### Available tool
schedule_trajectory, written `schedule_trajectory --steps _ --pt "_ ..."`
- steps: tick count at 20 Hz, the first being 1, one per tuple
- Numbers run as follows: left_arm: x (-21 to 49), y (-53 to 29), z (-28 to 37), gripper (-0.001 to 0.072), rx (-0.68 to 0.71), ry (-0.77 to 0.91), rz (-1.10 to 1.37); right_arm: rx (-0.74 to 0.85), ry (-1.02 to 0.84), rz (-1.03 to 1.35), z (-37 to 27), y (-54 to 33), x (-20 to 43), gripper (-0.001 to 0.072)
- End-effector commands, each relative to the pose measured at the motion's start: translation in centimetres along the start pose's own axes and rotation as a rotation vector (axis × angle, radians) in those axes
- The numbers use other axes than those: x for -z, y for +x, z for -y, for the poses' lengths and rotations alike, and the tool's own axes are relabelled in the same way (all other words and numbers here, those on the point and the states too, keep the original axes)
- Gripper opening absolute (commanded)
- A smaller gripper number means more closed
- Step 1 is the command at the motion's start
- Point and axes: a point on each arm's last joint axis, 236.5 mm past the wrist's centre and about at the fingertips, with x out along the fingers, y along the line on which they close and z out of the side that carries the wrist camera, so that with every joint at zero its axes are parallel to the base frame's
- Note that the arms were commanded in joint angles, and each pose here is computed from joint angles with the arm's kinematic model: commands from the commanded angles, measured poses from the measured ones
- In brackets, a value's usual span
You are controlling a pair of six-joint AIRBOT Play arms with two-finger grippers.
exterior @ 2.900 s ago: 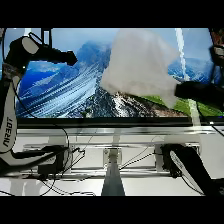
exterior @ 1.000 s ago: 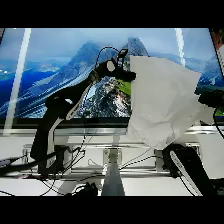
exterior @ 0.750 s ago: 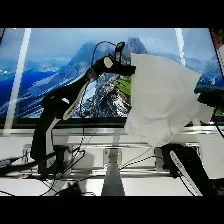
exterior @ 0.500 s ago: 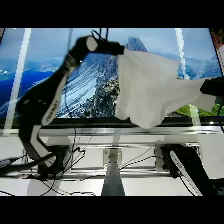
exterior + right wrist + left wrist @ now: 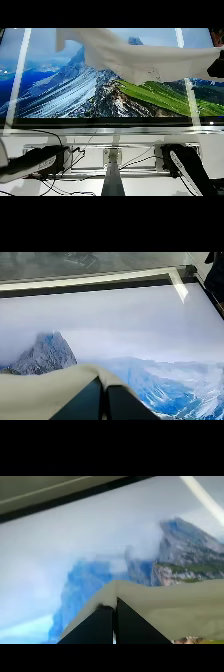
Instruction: Fold the clothes and pants, and hang the long-sleeved shirts on hangers.
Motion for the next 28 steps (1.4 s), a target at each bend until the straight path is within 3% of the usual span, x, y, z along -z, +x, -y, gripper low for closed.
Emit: schedule_trajectory --steps 1,5,9,12,13,14,15,18,20,21,22,25,26,28 --pt "7.7 -4.0 2.8 0.0008 0.08 -0.139 -0.124 -0.027 0.018 -0.012 -1.0 1.2 0.0 0.0013" --pt "18.0 -1.4 11.0 0.0009 0.293 -0.435 -0.118 -0.035 -0.022 -0.108 -2.5 7.2 2.9 0.0013" --pt "27.3 2.2 15.0 0.001 0.33 -0.582 -0.122 -0.072 -0.037 -0.137 -4.8 13.9 5.7 0.0013" --pt "31.4 2.6 17.7 0.0011 0.363 -0.64 -0.23 -0.006 0.067 -0.231 -2.9 17.2 9.2 0.0017" --pt "31.7 2.6 18.3 0.0011 0.372 -0.643 -0.244 0.028 0.088 -0.261 -1.6 17.5 10.1 0.0116" --pt "31.8 2.6 18.6 0.0011 0.379 -0.638 -0.247 0.068 0.096 -0.298 -0.1 17.4 11.0 0.0386" --pt "31.8 2.6 18.7 0.0011 0.38 -0.637 -0.249 0.115 0.105 -0.342 1.6 16.9 12.0 0.0534" --pt "31.2 2.8 18.3 0.0012 0.372 -0.642 -0.219 0.263 0.009 -0.645 7.3 12.6 17.7 0.0544" --pt "30.7 3.0 17.9 0.0011 0.363 -0.64 -0.189 0.259 -0.075 -0.889 9.0 8.9 22.0 0.0543" --pt "30.5 3.1 17.8 0.0012 0.36 -0.641 -0.179 0.221 -0.097 -1.002 9.0 7.1 24.1 0.0483" --pt "30.2 3.1 17.7 0.0012 0.357 -0.644 -0.167 0.171 -0.107 -1.111 8.8 5.2 26.4 0.0398" --pt "30.1 3.2 17.6 0.0011 0.355 -0.645 -0.158 -0.061 -0.038 -1.329 5.9 0.9 32.5 0.0395" --pt "30.1 3.2 17.6 0.0012 0.355 -0.646 -0.158 -0.207 0.024 -1.352 3.1 -0.1 34.1 0.036" --pt "30.0 3.2 17.6 0.0012 0.355 -0.646 -0.158 -0.399 0.119 -1.329 -1.0 -0.7 35.9 0.0369"
